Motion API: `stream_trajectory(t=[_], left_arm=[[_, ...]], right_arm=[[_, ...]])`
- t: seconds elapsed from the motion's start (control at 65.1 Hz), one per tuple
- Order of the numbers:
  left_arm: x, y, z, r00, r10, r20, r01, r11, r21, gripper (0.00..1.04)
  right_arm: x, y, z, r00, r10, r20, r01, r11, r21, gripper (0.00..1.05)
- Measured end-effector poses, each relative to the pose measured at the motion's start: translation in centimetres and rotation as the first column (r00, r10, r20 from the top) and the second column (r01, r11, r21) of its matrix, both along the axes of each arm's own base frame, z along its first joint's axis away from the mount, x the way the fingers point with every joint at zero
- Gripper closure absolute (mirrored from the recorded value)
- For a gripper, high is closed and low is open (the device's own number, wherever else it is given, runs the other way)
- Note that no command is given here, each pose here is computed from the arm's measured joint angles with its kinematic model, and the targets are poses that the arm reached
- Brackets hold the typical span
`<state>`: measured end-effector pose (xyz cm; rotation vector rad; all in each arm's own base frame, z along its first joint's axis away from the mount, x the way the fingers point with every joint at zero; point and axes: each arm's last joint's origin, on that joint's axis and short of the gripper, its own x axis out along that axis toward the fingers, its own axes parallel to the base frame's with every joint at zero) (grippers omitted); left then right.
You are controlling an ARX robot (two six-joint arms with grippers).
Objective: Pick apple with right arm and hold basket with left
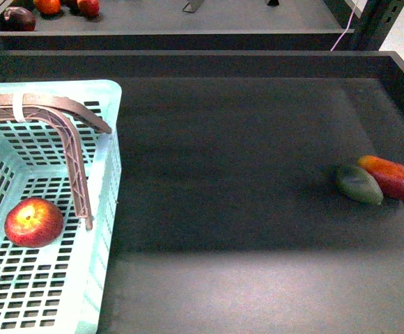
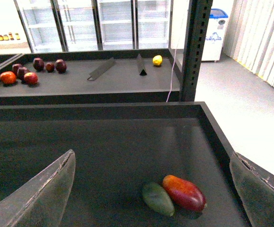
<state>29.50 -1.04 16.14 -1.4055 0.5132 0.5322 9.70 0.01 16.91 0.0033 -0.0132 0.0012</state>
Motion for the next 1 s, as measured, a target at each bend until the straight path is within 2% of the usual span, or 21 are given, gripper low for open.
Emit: stream_trajectory(t=[0.046, 0.077, 0.369, 0.538, 0.553, 0.584, 0.599, 0.63, 0.646, 0.661, 0.707, 0.738, 0.753, 0.769, 0.799, 0.845, 0.968, 0.999], left_arm=[[-0.5, -0.4, 0.5, 1.0, -0.02, -0.008, 0.02, 1.0, 0.015, 0.07], [-0.8, -0.6, 0.8, 0.999, -0.031, -0.012, 0.031, 0.999, 0.028, 0.05], [-4.8, -2.7, 4.0, 0.995, -0.094, -0.016, 0.095, 0.989, 0.116, 0.07], [-6.9, -4.6, 6.5, 0.987, -0.147, 0.069, 0.136, 0.98, 0.148, 0.07], [-6.9, -4.6, 6.4, 0.981, -0.173, 0.087, 0.155, 0.97, 0.187, 0.09], [-6.9, -4.4, 5.8, 0.942, -0.251, 0.224, 0.176, 0.935, 0.309, 0.17], [-7.1, -4.2, 5.3, 0.902, -0.335, 0.271, 0.193, 0.877, 0.441, 0.23], [-7.9, -3.6, 4.6, 0.847, -0.431, 0.31, 0.168, 0.772, 0.613, 0.32], [-8.3, -3.4, 4.4, 0.827, -0.471, 0.309, 0.153, 0.716, 0.682, 0.35], [-8.8, -3.1, 4.3, 0.803, -0.518, 0.295, 0.121, 0.626, 0.771, 0.4], [-9.6, -2.6, 4.5, 0.78, -0.579, 0.237, 0.069, 0.456, 0.887, 0.49], [-10.0, -2.3, 4.5, 0.777, -0.595, 0.208, 0.051, 0.389, 0.92, 0.55], [-10.2, -2.1, 4.5, 0.776, -0.606, 0.176, 0.043, 0.329, 0.943, 0.59], [-10.3, -2.0, 4.5, 0.776, -0.607, 0.172, 0.041, 0.321, 0.946, 0.6], [-10.8, -1.8, 4.2, 0.776, -0.618, 0.127, 0.038, 0.246, 0.968, 0.67], [-11.4, -1.4, 3.6, 0.775, -0.626, 0.079, 0.047, 0.183, 0.982, 0.78], [-12.6, -0.8, 2.7, 0.776, -0.63, 0.037, 0.054, 0.126, 0.991, 1.02], [-12.8, -0.6, 2.7, 0.775, -0.631, 0.036, 0.052, 0.12, 0.991, 1.01]], right_arm=[[0.0, 0.0, 0.0, 1.0, 0.0, 0.0, 0.0, 1.0, 0.0, 0.09], [0.0, 0.0, 0.0, 1.0, 0.0, 0.0, 0.0, 1.0, 0.0, 0.09], [0.0, 0.0, 0.0, 1.0, 0.0, 0.0, 0.0, 1.0, 0.0, 0.09], [0.0, 0.0, 0.0, 1.0, 0.0, 0.0, 0.0, 1.0, 0.0, 0.09], [0.0, 0.0, 0.0, 1.0, 0.0, 0.0, 0.0, 1.0, 0.0, 0.09], [0.0, 0.0, 0.0, 1.0, 0.0, 0.0, 0.0, 1.0, 0.0, 0.09], [0.0, 0.0, 0.0, 1.0, 0.0, 0.0, 0.0, 1.0, 0.0, 0.09], [0.0, 0.0, 0.0, 1.0, -0.001, 0.0, 0.001, 1.0, 0.0, 0.09], [0.0, 0.0, 0.0, 1.0, -0.001, 0.0, 0.001, 1.0, 0.0, 0.09], [0.0, 0.0, 0.0, 1.0, -0.001, 0.0, 0.001, 1.0, 0.0, 0.09], [0.0, 0.0, 0.0, 1.0, 0.0, 0.0, 0.0, 1.0, 0.0, 0.09], [0.0, 0.0, 0.0, 1.0, 0.0, 0.0, 0.0, 1.0, 0.0, 0.09], [0.0, 0.0, 0.0, 1.0, 0.0, 0.0, 0.0, 1.0, 0.0, 0.09], [0.0, 0.0, 0.0, 1.0, 0.0, 0.0, 0.0, 1.0, 0.0, 0.09], [0.0, 0.0, 0.0, 1.0, 0.0, 0.0, 0.0, 1.0, 0.0, 0.09], [0.0, 0.0, 0.0, 1.0, 0.0, 0.0, 0.0, 1.0, 0.0, 0.09], [0.0, 0.0, 0.0, 1.0, 0.0, 0.0, 0.0, 1.0, 0.0, 0.09], [0.0, 0.0, 0.0, 1.0, 0.0, 0.0, 0.0, 1.0, 0.0, 0.09]])
